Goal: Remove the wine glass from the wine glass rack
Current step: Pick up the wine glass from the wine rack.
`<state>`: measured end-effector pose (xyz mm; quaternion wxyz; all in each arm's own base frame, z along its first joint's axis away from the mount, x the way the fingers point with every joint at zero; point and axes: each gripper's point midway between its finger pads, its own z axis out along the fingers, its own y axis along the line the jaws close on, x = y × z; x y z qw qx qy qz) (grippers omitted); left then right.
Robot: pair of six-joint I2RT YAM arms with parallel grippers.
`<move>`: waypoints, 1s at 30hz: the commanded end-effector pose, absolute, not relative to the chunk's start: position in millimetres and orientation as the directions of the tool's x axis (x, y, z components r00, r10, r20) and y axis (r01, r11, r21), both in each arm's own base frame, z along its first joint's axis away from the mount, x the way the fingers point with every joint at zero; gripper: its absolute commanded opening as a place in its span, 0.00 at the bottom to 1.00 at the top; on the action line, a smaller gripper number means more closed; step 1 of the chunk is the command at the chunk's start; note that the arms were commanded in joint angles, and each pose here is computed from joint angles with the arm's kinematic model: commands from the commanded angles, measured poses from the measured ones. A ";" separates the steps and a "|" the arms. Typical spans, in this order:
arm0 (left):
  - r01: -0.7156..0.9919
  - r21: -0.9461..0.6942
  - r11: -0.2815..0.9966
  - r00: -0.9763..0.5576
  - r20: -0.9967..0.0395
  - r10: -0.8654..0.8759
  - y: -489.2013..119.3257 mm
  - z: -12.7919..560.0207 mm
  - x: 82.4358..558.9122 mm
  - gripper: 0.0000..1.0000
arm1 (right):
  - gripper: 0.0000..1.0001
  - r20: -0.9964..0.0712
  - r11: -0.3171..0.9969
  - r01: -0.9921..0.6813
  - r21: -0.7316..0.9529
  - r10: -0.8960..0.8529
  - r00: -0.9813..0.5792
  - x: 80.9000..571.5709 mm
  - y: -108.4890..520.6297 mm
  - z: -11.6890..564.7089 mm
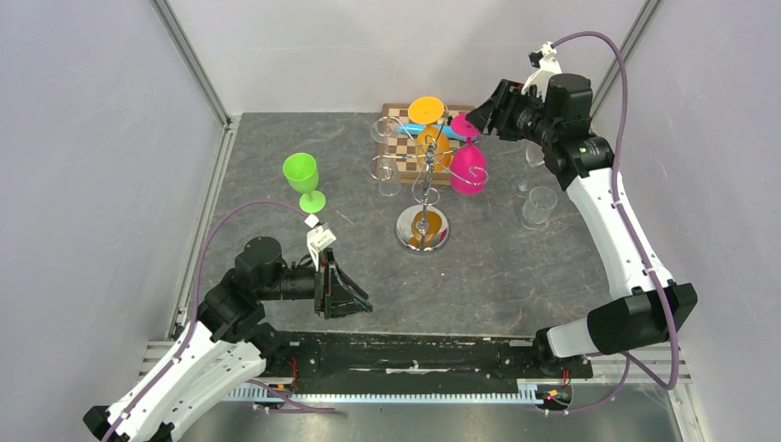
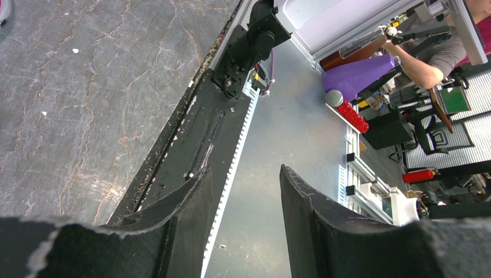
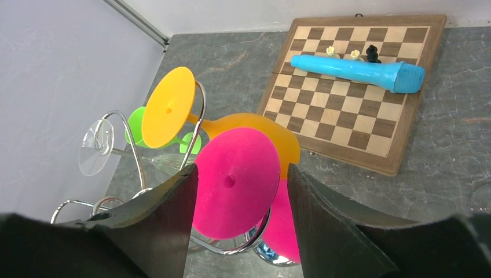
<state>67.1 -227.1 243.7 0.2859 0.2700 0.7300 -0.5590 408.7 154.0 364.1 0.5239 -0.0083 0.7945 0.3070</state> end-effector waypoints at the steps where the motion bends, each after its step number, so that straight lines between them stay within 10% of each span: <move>1: 0.754 -0.620 0.218 -0.646 -0.760 0.072 -227.5 247.8 68.7 0.53 | 0.59 -0.842 0.810 -0.340 0.478 0.312 -0.440 409.0 155.7 366.3; 30: 0.751 -0.621 0.223 -0.648 -0.758 0.073 -227.6 246.6 69.5 0.53 | 0.26 -0.866 0.804 -0.365 0.469 0.337 -0.369 402.8 153.3 385.6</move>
